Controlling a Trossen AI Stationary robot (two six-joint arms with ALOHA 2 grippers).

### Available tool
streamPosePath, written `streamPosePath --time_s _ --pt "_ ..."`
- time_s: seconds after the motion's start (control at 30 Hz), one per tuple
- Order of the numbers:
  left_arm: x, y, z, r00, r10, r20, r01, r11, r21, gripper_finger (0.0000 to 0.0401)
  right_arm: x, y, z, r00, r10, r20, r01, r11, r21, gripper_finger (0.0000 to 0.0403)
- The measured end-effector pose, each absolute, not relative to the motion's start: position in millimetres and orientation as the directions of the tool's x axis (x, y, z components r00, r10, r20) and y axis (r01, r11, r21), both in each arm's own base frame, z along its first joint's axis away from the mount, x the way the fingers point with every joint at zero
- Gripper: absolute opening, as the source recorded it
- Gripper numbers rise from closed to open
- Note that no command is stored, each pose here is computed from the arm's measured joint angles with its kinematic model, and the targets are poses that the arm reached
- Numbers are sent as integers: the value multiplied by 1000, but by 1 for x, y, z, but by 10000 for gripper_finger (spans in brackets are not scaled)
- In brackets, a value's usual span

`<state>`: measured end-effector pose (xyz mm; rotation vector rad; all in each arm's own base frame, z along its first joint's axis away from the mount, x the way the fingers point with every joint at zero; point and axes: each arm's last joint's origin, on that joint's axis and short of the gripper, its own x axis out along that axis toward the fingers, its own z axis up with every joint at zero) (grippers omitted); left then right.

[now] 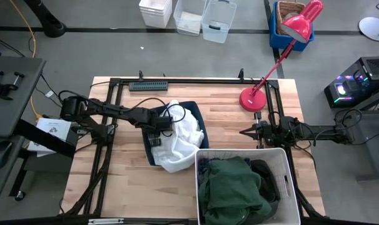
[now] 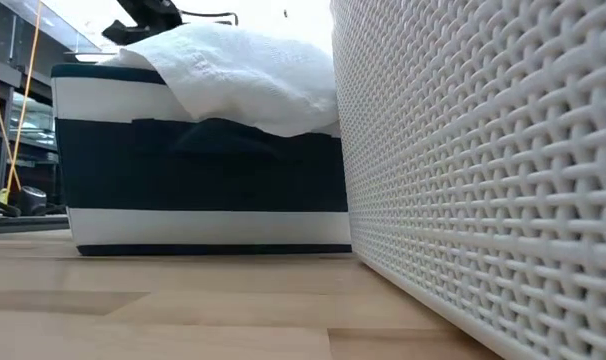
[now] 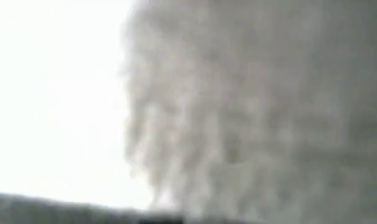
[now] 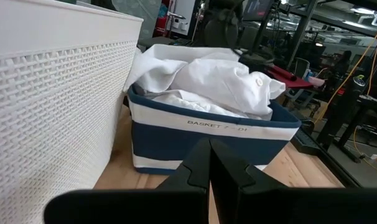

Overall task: Sort clothes
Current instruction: Put the white polo into the blue laundry bin

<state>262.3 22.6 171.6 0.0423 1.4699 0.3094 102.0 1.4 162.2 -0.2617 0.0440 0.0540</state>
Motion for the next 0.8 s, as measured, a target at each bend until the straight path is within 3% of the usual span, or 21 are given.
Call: streamPosePath --time_s 0.3,0.57,0.8 --pt "277 35 220 58 260 -964 -134 959 250 200 102 1 162 998 48 -50 -59 964 -258 0" --pt "273 49 266 -32 335 -942 -239 912 333 211 102 1 162 998 48 -50 -59 965 -257 0" --pt "273 52 301 49 316 -948 -342 897 281 211 102 1 162 998 48 -50 -59 964 -257 0"
